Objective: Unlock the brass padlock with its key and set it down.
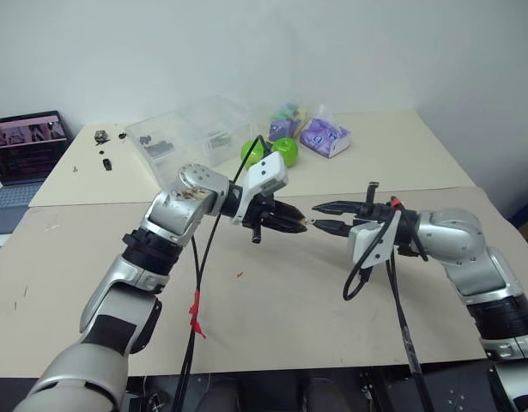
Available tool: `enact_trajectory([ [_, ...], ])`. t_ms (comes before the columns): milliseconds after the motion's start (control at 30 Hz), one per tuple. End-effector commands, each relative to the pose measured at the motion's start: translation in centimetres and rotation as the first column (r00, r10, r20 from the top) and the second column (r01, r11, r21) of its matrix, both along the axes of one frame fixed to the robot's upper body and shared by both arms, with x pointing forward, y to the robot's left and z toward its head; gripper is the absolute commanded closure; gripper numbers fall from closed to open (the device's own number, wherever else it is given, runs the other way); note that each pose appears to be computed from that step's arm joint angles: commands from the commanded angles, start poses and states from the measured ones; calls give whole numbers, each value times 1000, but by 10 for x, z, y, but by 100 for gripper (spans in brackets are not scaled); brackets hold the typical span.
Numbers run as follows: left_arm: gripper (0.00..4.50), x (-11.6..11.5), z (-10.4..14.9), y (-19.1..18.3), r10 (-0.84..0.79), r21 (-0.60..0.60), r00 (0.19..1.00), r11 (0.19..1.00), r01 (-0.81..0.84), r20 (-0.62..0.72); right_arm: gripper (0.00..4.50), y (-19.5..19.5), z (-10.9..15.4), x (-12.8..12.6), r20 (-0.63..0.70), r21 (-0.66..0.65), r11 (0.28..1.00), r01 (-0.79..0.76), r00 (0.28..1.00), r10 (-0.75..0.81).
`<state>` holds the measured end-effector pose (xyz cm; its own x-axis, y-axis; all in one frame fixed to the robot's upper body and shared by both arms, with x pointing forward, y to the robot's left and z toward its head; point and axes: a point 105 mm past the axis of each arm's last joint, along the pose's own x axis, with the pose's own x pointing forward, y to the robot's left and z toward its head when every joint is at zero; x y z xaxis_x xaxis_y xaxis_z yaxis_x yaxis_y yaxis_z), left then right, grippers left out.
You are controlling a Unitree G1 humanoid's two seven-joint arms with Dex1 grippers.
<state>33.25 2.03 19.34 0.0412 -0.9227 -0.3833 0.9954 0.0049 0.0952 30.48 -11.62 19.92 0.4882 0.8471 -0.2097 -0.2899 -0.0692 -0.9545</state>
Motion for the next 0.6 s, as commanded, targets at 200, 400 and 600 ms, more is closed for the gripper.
enact_trajectory([
  [200, 370, -4, 21, -4, -24, -35, 998, 999, 26, 66, 309, 13, 19, -11, 55, 43, 997, -64, 997, 61],
  [400, 370, -2, 20, -5, -22, -34, 997, 999, 24, 68, 309, 16, 20, -13, 56, 49, 996, -71, 996, 68],
  [600, 370, -2, 18, -6, -26, -30, 997, 999, 28, 67, 447, 13, 17, -13, 56, 50, 997, -65, 996, 63],
])
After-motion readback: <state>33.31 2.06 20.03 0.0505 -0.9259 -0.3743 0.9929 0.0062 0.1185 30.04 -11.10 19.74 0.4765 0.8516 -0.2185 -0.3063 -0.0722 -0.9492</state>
